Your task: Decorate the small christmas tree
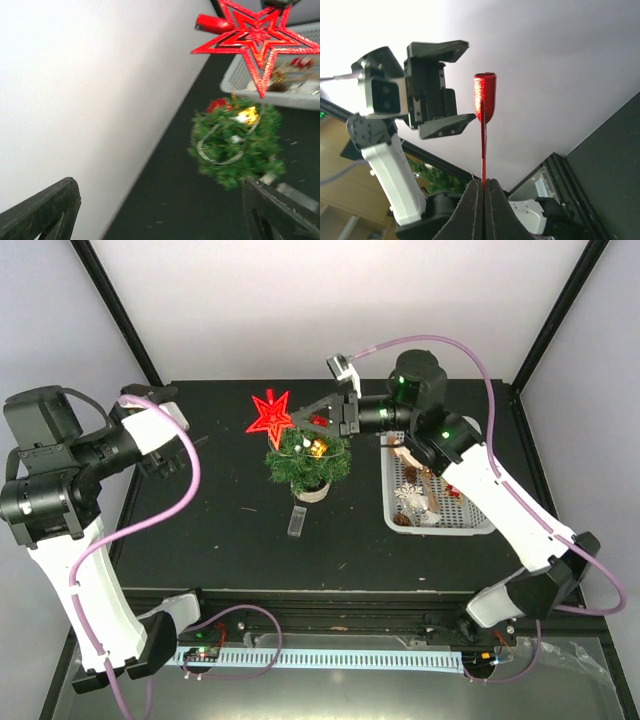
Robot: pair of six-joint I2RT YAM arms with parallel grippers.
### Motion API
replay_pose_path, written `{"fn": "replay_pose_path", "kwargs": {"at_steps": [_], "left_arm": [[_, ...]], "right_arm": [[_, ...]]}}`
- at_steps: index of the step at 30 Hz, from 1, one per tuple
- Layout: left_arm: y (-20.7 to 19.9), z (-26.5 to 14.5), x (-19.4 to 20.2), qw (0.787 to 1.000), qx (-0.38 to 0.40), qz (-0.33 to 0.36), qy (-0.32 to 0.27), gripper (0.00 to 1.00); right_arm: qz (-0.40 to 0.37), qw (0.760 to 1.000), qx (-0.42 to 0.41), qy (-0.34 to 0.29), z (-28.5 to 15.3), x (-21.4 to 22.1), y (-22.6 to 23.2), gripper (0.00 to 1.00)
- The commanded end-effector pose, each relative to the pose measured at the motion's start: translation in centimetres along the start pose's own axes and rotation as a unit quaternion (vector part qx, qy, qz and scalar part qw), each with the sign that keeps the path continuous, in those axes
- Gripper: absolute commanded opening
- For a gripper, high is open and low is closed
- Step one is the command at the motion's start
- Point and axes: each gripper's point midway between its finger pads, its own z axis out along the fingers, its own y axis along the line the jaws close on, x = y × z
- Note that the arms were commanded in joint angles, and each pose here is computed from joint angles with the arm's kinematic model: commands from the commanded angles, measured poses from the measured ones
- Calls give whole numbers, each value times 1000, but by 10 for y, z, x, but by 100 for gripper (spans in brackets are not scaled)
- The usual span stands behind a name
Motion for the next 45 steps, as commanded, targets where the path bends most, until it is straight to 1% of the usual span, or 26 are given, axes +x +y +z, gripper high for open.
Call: {"fn": "replay_pose_path", "kwargs": {"at_steps": [1, 4, 7, 10, 12, 15, 18, 22, 26, 30, 33, 37, 39, 41, 43, 45], "left_arm": [[29, -11, -25, 978, -76, 194, 1, 86], [40, -15, -39, 948, -106, 301, 4, 85], [50, -19, -53, 907, -133, 400, 6, 85], [58, -19, -62, 862, -153, 483, 11, 82], [60, -16, -64, 836, -156, 526, 12, 81], [68, -14, -74, 799, -174, 576, 11, 81], [72, -10, -81, 774, -183, 606, 7, 81], [69, -6, -92, 762, -190, 619, -13, 81], [62, 4, -95, 755, -188, 627, -27, 81], [60, 18, -91, 745, -195, 637, -25, 82], [60, 26, -92, 742, -212, 635, -31, 81], [55, 32, -93, 735, -224, 639, -40, 77], [51, 37, -90, 733, -227, 640, -42, 73], [50, 40, -89, 730, -235, 640, -44, 65], [47, 42, -87, 731, -235, 639, -45, 54], [44, 42, -87, 731, -235, 638, -48, 39]], "right_arm": [[40, 999, -33, 2, 8, -19, 21, 1], [53, 998, -45, -6, 13, -35, 29, 1], [66, 996, -55, -12, 18, -51, 37, 1], [87, 993, -72, -22, 24, -63, 39, 1], [109, 990, -84, -28, 27, -71, 40, 1], [125, 986, -106, -32, 32, -81, 47, 1], [119, 985, -119, -26, 38, -89, 61, 1], [124, 984, -123, -29, 45, -100, 62, 1], [134, 980, -143, -31, 48, -105, 65, 1], [133, 980, -144, -27, 47, -102, 68, 1], [133, 980, -145, -19, 47, -96, 67, 1], [141, 980, -141, -15, 48, -88, 59, 1], [144, 979, -141, -14, 47, -84, 57, 1], [145, 979, -140, -11, 46, -81, 57, 1], [146, 979, -139, -11, 45, -79, 54, 1], [150, 979, -137, -11, 46, -76, 51, 1]]}}
